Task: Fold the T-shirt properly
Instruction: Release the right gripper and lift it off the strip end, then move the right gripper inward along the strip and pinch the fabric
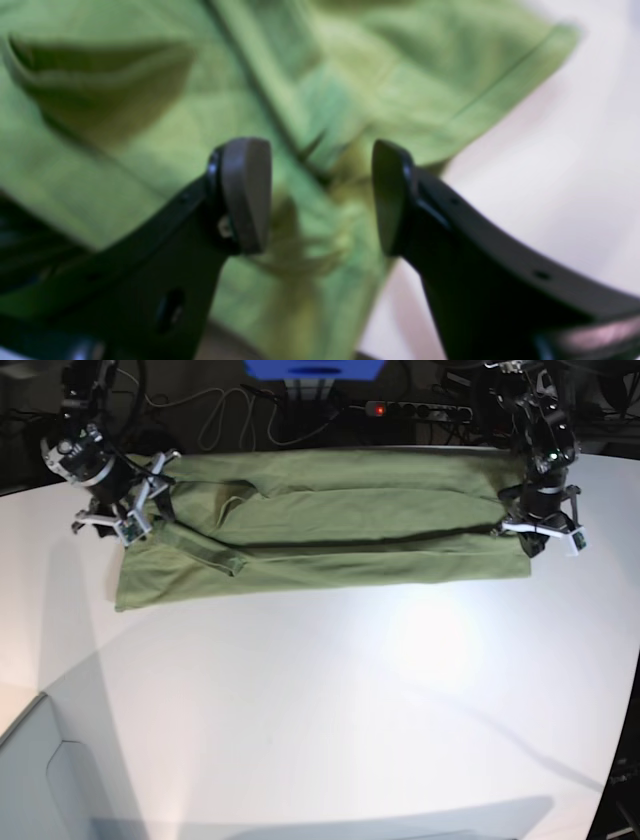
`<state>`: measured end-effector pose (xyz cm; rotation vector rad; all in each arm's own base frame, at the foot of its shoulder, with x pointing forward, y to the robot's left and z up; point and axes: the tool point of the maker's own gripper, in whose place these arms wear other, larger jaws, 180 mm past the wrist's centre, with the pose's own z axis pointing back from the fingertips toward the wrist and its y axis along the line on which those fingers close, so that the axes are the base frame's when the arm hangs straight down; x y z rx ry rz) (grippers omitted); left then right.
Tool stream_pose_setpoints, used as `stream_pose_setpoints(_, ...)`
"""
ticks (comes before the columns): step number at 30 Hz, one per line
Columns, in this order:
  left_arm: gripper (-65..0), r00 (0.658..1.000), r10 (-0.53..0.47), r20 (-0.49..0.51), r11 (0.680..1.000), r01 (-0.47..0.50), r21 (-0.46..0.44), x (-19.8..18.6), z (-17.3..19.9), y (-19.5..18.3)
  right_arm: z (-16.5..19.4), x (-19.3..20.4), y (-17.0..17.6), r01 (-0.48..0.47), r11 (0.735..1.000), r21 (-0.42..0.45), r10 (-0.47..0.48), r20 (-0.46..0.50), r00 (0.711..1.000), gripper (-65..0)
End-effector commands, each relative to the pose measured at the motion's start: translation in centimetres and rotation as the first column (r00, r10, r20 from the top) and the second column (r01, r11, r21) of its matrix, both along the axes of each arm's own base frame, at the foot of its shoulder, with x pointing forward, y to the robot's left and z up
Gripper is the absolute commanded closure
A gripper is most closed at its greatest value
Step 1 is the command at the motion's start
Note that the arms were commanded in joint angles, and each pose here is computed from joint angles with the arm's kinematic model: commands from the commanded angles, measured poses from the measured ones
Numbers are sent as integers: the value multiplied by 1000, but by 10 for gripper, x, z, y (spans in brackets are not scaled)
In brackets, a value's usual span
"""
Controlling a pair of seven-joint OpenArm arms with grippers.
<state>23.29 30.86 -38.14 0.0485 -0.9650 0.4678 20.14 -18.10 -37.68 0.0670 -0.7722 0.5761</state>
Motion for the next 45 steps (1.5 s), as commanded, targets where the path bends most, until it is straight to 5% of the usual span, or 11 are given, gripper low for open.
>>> stream_pose_setpoints(1,0,999,-1,41,1000,0,25,6,12,5,19,9,1,-19,1000,1,19,67,998,-322)
stream_pose_setpoints(6,0,999,-1,42,1000,0,25,7,13,5,54,31,18,-31,999,9,29,187,982,-323)
stream_pose_setpoints(12,0,999,-2,44,1000,1,24,7,13,5,48,65,36,-20,999,32,14,155,988,-295)
stream_pose_setpoints(18,0,999,-2,45,1000,1,24,8,13,5,30,92,59,-69,994,84,59,115,992,0)
stream_pose_setpoints(31,0,999,-5,49,1000,4,28,8,15,4,-13,80,60,-55,991,126,57,-12,998,-1)
stream_pose_setpoints(45,0,995,-25,97,998,20,54,14,36,0,-14,18,95,-240,968,79,244,-57,968,-1)
